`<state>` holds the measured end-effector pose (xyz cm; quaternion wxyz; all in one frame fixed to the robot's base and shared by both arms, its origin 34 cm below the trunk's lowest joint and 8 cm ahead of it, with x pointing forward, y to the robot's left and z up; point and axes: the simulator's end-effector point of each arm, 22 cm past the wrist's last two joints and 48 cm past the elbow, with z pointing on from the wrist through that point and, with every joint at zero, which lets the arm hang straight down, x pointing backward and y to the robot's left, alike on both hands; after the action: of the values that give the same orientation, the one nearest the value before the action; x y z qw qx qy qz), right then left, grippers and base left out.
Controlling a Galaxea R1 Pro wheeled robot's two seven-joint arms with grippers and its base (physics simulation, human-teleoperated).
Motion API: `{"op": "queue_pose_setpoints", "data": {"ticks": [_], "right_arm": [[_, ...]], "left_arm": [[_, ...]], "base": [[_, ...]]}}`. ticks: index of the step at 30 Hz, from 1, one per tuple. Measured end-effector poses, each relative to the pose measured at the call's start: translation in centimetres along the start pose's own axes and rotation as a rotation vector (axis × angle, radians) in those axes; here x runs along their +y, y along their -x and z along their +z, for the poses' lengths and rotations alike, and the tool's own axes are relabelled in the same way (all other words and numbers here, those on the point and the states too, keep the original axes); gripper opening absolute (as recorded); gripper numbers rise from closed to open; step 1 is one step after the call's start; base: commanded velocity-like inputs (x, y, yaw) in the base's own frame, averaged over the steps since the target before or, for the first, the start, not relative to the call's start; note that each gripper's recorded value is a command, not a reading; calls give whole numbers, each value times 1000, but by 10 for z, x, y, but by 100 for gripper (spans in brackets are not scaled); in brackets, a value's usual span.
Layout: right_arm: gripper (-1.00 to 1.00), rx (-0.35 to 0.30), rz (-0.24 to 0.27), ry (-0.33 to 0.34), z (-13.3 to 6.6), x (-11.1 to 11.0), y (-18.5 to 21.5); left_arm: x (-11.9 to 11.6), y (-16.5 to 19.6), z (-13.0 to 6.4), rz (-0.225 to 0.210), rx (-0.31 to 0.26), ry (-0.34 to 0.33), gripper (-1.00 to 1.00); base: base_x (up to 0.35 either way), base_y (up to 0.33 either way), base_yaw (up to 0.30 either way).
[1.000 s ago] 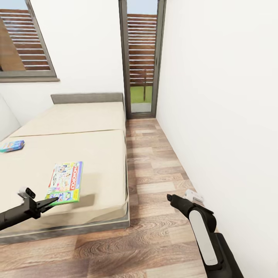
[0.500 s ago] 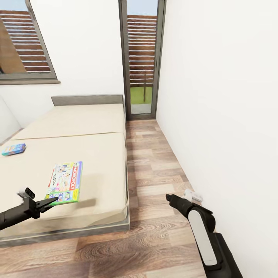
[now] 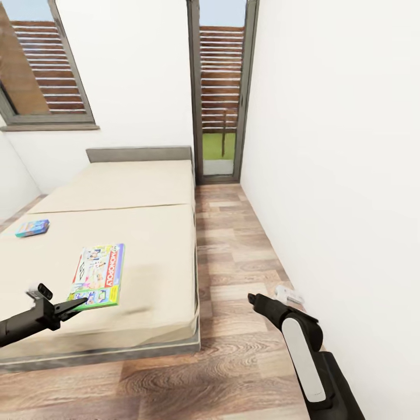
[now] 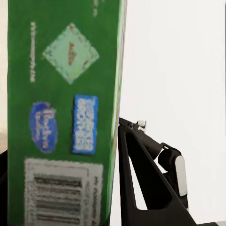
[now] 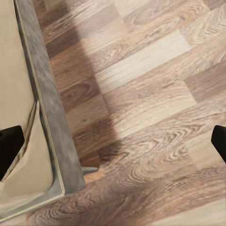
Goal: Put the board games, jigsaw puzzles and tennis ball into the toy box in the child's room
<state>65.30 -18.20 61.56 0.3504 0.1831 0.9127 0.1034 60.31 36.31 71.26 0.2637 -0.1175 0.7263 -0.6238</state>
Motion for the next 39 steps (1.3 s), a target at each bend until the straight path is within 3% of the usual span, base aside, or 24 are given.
{"op": "queue_pose_setpoints", "data": {"ticks": [17,28,39], "right_arm": [[100,-15,-1,8,-26,16,30],[100,-33,-6,11,-46,24,52],[100,-49,-7,22,-67,37,73]], "left_arm": [[-39,14,0,10,-3,-7,-100],[-67,23,-2,25,-6,-15,-100],[-96,31,-3,40,-8,-24,-100]], "base": [[-2,0,19],[-136,0,3],[-7,0,104]]}}
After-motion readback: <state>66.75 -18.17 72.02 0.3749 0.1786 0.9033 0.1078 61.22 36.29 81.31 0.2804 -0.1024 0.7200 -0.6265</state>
